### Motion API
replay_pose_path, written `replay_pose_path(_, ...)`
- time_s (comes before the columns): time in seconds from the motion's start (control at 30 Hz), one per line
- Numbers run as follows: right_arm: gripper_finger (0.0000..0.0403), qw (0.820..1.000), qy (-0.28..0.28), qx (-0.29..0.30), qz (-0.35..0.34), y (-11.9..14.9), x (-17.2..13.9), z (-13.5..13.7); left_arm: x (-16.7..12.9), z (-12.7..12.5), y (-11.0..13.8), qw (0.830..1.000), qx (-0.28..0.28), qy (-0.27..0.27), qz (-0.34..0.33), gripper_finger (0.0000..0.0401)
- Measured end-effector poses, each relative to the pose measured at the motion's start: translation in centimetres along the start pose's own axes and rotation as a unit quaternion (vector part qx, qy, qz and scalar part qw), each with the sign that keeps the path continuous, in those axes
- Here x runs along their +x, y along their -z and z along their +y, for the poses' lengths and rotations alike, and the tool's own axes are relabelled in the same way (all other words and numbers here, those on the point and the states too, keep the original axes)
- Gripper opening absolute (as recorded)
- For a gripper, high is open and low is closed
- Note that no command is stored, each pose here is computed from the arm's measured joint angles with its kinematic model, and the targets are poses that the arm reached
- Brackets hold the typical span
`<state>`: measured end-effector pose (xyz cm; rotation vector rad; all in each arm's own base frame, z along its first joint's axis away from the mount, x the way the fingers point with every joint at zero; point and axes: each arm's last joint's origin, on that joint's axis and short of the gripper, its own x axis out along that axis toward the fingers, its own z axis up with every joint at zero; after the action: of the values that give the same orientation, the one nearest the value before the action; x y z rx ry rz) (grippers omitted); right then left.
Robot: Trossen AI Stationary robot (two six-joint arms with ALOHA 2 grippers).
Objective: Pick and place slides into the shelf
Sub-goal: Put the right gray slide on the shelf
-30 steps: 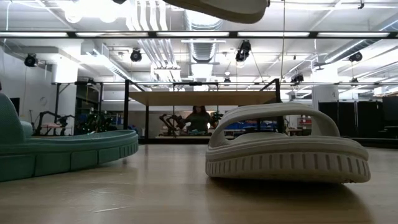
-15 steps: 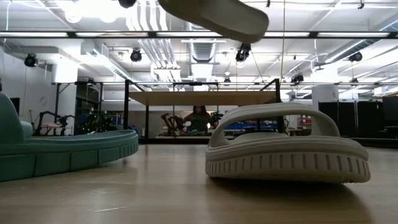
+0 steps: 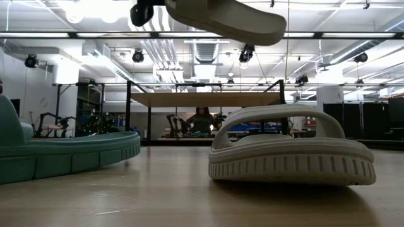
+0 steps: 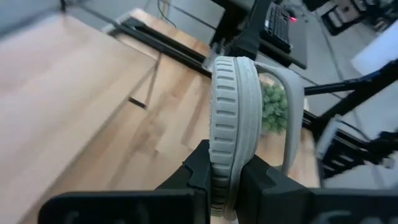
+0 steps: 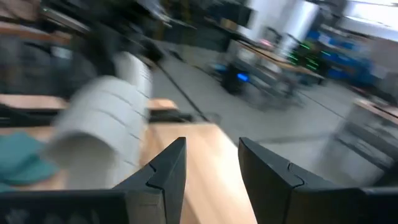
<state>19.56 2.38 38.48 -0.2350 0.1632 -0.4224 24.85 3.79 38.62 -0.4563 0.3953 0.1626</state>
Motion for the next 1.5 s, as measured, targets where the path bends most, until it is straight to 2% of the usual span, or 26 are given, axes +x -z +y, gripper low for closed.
replay_pose_path(0.17,0.0137,0.998,-0.06,-0.015,-0.025,-0.8,-0.2,0.1,0.7,1.4,-0.3,0.998,-0.043,0.033,0.027,0.0015)
replay_pose_path(0.43,0.0137,0.997,-0.061,-0.037,-0.028,-0.9,-0.2,0.1,1.3,3.1,-0.9,0.99,-0.101,0.082,0.054,0.0015)
replay_pose_path(0.73,0.0137,0.998,-0.065,-0.023,-0.015,-0.6,-0.2,0.2,0.7,4.0,-2.0,0.989,-0.101,0.109,0.025,0.0015)
replay_pose_path(0.87,0.0137,0.997,-0.068,0.034,0.007,-0.2,-0.3,0.2,0.3,4.5,-2.4,0.989,-0.1,0.107,0.008,0.0015)
replay_pose_path(0.97,0.0137,0.992,-0.068,0.109,0.02,0.0,-0.7,-0.1,0.2,4.7,-2.7,0.99,-0.099,0.105,-0.001,0.0015)
replay_pose_path(1.13,0.0137,0.963,-0.108,0.248,0.013,-0.5,-2.1,-1.0,-0.1,5.1,-2.8,0.991,-0.09,0.101,-0.009,0.0015)
replay_pose_path(1.23,0.014,0.947,-0.116,0.297,0.026,-0.3,-2.8,-1.5,-0.2,5.2,-3.1,0.992,-0.075,0.101,-0.021,0.0015)
replay_pose_path(1.33,0.016,0.932,-0.11,0.34,0.056,0.3,-3.2,-1.6,-0.3,5.2,-3.5,0.991,-0.068,0.105,-0.038,0.0015)
replay_pose_path(1.5,0.0221,0.912,-0.09,0.384,0.11,1.8,-3.1,-1.2,-0.3,5.2,-3.7,0.991,-0.064,0.109,-0.049,0.0015)
